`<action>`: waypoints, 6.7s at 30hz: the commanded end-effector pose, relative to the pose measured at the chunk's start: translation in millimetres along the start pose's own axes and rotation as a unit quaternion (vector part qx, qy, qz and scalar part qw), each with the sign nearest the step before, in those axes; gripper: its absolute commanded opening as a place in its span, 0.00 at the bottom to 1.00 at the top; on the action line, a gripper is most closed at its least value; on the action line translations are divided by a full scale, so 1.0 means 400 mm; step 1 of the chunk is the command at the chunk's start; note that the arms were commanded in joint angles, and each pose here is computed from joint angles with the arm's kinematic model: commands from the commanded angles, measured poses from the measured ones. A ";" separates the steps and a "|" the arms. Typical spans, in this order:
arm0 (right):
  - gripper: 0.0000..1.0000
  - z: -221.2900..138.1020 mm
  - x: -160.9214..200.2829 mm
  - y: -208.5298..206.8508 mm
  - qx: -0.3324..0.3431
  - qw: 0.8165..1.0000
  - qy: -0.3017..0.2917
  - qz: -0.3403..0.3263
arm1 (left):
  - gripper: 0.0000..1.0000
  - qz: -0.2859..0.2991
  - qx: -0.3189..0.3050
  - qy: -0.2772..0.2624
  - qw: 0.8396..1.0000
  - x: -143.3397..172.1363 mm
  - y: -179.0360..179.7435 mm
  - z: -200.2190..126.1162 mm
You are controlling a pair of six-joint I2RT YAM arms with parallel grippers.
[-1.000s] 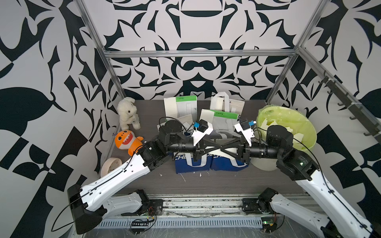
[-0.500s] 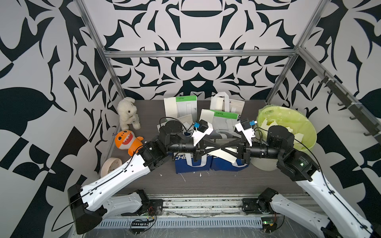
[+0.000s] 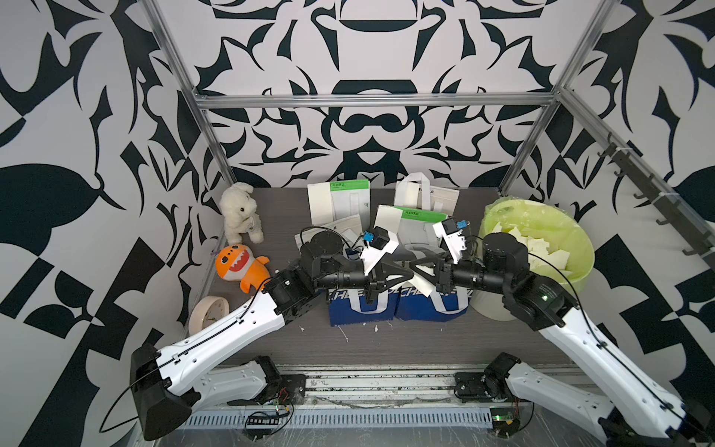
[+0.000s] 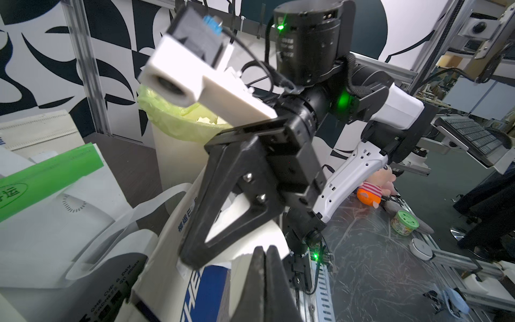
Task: Shred takeout receipts and throw away
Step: Shred the takeout receipt, then place the takeout receipt in the trash bin, then tear off the takeout receipt from the takeout bag.
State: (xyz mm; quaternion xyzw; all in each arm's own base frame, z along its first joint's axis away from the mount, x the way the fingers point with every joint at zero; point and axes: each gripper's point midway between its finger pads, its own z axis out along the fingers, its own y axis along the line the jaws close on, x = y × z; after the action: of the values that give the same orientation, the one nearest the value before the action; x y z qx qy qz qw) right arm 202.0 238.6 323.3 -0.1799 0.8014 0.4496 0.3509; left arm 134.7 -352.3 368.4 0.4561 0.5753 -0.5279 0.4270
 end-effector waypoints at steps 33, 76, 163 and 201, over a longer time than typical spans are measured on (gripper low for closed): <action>0.53 -0.502 -0.188 -0.456 0.594 0.804 -0.020 -0.006 | 0.00 -0.010 -0.105 -0.058 0.993 -0.091 0.025 -0.084; 0.60 -0.064 -0.039 0.194 -0.119 0.980 0.059 -0.146 | 0.00 -0.083 -0.059 -0.095 0.990 -0.111 0.024 -0.033; 0.68 0.059 -0.377 -0.189 0.171 0.982 0.004 0.073 | 0.62 -0.105 -0.123 0.112 0.981 -0.045 0.604 -0.157; 0.34 0.342 -0.339 -0.317 0.227 0.972 0.060 0.014 | 0.15 -0.161 -0.164 0.159 0.960 0.135 0.742 -0.022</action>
State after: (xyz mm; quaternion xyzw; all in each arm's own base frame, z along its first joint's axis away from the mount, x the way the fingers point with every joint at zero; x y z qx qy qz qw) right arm 427.8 282.1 270.6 -0.0998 0.9181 0.2463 0.2942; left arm 425.0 -329.8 257.8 0.3554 0.7780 -0.4041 0.3243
